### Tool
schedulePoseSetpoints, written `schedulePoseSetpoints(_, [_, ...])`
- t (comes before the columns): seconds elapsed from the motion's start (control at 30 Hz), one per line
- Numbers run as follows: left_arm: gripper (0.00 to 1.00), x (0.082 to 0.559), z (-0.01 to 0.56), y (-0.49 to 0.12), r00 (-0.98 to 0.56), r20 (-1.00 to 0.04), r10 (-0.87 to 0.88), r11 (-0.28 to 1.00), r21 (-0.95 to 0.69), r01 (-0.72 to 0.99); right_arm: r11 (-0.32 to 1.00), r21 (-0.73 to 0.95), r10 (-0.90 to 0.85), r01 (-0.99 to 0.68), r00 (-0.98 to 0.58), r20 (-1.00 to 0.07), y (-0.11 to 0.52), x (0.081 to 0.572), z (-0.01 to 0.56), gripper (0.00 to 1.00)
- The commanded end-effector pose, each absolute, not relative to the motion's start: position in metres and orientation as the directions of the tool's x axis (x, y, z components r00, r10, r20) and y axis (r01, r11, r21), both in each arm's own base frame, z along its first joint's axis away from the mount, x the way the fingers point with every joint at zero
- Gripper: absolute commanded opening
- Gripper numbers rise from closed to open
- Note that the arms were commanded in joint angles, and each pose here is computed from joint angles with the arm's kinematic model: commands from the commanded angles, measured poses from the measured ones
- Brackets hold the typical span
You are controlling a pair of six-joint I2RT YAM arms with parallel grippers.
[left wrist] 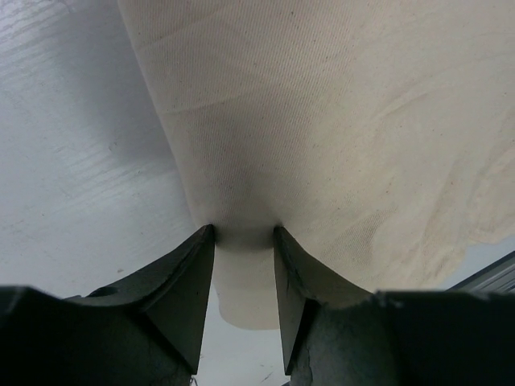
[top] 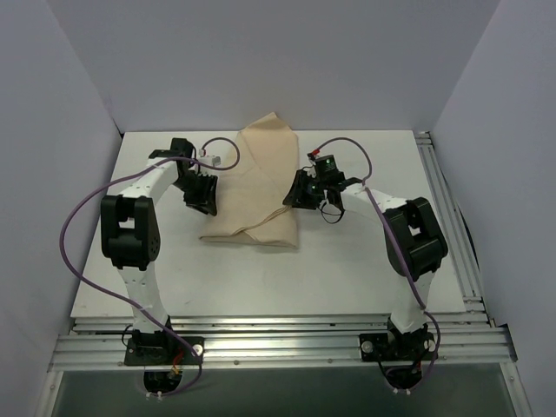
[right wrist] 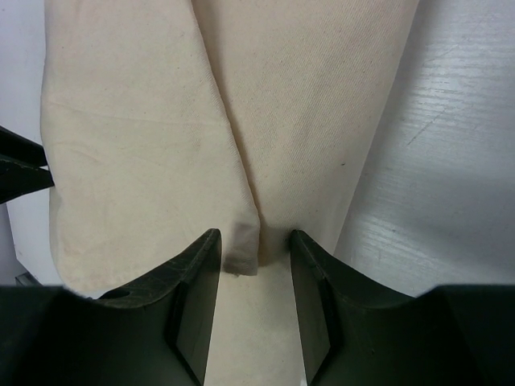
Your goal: Prepare the surgical pack
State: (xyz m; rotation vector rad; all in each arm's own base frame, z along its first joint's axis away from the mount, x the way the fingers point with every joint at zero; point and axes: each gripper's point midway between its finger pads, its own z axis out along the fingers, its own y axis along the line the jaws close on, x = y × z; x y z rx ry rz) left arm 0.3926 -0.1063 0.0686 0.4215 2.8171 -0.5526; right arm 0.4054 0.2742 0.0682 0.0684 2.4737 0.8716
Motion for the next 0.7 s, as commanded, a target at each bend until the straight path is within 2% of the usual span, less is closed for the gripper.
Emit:
schedulePoseSetpoints(0.0, [0.44,0.402,0.094,-0.118,-0.896,-0.381,0.227,0.853,-0.367,0.371,0.771,0.617,0.202,-0.161,-0.856,-0.476,0.285,0.401,0.092,0.36])
schedulePoseSetpoints(0.13, [0.43,0.403,0.095,-0.118,-0.895,-0.381,0.233,0.853,-0.362,0.376,0.797,0.576,0.188,-0.182,-0.832,-0.522,0.284,0.406,0.104,0.36])
schedulePoseSetpoints(0.33, [0.43,0.405,0.098,-0.119,-0.891,-0.389,0.233,0.85,-0.364,0.381,0.903,0.385,0.077,-0.189,-0.812,-0.579,0.277,0.403,0.106,0.37])
schedulePoseSetpoints(0.67, [0.43,0.405,0.097,-0.115,-0.893,-0.383,0.235,0.857,-0.351,0.376,0.865,0.47,0.111,-0.174,-0.848,-0.518,0.285,0.399,0.086,0.38])
